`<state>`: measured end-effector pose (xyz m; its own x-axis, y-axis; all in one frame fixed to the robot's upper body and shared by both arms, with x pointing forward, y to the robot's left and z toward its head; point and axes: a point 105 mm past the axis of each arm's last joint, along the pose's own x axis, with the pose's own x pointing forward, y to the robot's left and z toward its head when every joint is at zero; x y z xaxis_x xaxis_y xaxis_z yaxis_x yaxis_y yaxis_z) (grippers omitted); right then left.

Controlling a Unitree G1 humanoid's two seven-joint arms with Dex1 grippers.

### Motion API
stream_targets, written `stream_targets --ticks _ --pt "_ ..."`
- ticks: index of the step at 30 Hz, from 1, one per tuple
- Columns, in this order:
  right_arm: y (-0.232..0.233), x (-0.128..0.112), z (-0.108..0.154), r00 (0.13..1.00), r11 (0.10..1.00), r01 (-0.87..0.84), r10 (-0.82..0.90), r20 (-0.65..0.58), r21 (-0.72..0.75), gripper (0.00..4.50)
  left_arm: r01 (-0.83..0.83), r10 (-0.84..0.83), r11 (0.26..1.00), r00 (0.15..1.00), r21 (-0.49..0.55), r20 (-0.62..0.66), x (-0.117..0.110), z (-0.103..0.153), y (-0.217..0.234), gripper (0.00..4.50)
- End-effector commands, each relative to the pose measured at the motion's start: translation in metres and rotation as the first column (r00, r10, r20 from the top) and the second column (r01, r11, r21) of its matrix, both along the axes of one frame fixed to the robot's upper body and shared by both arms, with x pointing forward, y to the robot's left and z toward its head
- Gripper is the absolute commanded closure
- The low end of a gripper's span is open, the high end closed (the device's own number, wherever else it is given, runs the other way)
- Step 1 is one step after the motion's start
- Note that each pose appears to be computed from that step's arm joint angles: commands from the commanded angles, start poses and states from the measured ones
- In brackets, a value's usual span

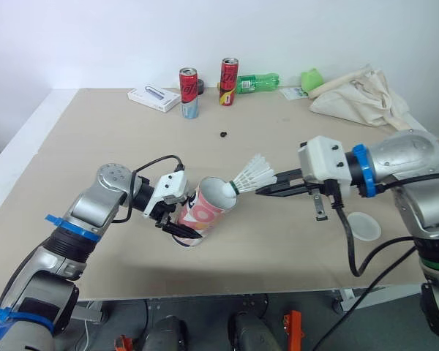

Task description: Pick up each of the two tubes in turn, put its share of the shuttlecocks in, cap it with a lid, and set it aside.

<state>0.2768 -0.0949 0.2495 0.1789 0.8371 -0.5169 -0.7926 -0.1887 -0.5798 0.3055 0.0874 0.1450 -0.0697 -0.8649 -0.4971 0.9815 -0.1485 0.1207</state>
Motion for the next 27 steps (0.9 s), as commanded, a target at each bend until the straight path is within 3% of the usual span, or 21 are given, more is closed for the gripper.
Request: stream_targets --ticks 1,5,9,12,19,22,25,27 --pt "0.013 -0.006 0.005 0.995 0.995 -0.073 0.078 0.067 -0.069 4.47 0.009 -0.009 1.000 1.000 -0.007 0.026 0.002 0.005 -0.003 1.28" --pt "0.025 -0.001 0.006 0.989 0.989 -0.107 0.117 0.091 -0.105 4.47 0.011 -0.011 1.000 1.000 -0.012 0.025 0.001 0.006 -0.004 1.28" --pt "0.025 -0.003 0.009 0.988 0.983 -0.137 0.145 0.061 -0.123 3.12 0.011 -0.011 1.000 1.000 -0.011 0.024 0.001 0.005 -0.004 1.28" --pt "0.023 -0.007 0.019 0.988 0.986 -0.143 0.147 0.039 -0.079 1.61 0.009 -0.009 1.000 1.000 -0.009 0.024 0.001 0.005 -0.003 1.28" --pt "-0.003 -0.012 0.032 0.998 0.998 -0.068 0.068 -0.016 0.011 1.61 0.017 -0.016 0.999 0.999 -0.027 0.042 0.002 0.008 -0.005 1.28" --pt "-0.023 -0.005 0.048 0.997 0.986 0.047 -0.036 -0.074 0.159 1.61 0.042 -0.031 0.991 0.996 -0.128 0.083 0.003 0.021 -0.017 1.28" --pt "-0.038 0.012 0.043 0.982 0.968 0.175 -0.157 -0.107 0.180 1.61 0.081 -0.064 0.967 0.995 -0.240 0.079 -0.001 0.036 -0.031 1.28" --pt "-0.039 0.011 0.042 0.981 0.967 0.171 -0.148 -0.129 0.188 2.46 0.101 -0.082 0.960 0.993 -0.262 0.082 -0.003 0.037 -0.036 1.28"
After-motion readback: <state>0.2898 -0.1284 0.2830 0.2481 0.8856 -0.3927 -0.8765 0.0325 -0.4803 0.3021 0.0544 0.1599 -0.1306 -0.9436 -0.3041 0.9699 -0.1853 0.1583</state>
